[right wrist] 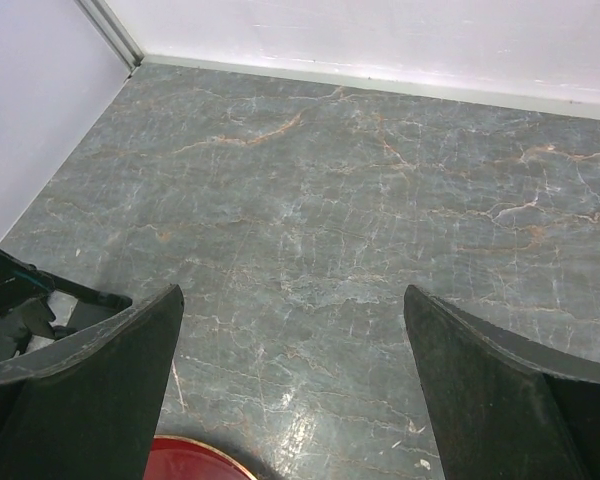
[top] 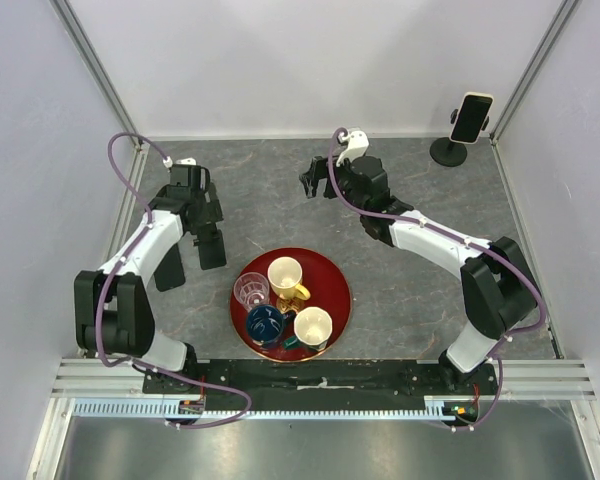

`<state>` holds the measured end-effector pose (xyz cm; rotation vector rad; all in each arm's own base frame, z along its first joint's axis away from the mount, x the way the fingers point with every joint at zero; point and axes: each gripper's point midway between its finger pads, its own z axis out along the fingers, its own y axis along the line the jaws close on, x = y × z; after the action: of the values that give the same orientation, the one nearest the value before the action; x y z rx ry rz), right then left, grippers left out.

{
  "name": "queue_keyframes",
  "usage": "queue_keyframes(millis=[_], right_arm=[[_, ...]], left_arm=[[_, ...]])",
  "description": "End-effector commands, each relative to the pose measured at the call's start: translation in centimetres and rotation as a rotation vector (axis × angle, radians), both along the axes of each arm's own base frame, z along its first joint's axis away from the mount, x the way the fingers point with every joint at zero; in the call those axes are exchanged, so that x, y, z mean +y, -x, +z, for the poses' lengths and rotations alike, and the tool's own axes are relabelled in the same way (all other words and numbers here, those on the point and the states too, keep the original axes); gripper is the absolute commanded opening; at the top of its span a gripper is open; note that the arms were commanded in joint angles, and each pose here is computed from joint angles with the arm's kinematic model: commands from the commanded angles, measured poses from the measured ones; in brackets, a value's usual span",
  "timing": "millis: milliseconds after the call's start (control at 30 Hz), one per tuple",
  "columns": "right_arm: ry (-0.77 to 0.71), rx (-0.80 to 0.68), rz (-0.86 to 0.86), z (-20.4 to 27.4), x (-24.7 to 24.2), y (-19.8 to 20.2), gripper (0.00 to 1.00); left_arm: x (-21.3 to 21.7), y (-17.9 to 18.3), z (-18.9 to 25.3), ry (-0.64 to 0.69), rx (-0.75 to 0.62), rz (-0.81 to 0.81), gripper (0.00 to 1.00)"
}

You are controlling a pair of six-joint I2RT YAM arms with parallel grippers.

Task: Place the phone on the phone stand

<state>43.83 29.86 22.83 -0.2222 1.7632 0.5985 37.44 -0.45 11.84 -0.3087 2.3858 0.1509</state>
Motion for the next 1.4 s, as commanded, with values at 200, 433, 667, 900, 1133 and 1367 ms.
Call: queue_keyframes(millis=[200, 433, 667, 900, 1133, 1367], right_arm=[[-0.063, -0.053, -0.016, 2.8, -1.0, 0.1, 0.98], [-0.057, -0.050, -0.022, 2.6, -1.1, -0.1, 0.98], [-0.049, 0.001, -0.144, 1.7, -3.4, -1.2, 0.98], [-0.106, 0.076, -0.309, 0.8, -10.1, -2.8, 0.98], [-0.031, 0.122, -0.365, 0.7, -11.6, -3.0, 0.98], [-0.150, 0.227, -0.372, 0.8, -8.1, -2.1, 0.98]], left_arm=[[-1.7, -3.9, 2.0, 0.050, -0.066, -0.066, 0.40], [-6.7, -5.4, 3.7, 0.105, -0.104, -0.129, 0.08], [-16.3, -5.6, 3.0, 0.125, -0.072, -0.169, 0.02], [-22.0, -4.9, 2.4, 0.178, -0.066, -0.185, 0.53], [-22.2, -3.8, 6.0, 0.230, -0.130, -0.228, 0.96], [-16.5, -1.7, 12.3, 0.200, -0.274, -0.191, 0.98]])
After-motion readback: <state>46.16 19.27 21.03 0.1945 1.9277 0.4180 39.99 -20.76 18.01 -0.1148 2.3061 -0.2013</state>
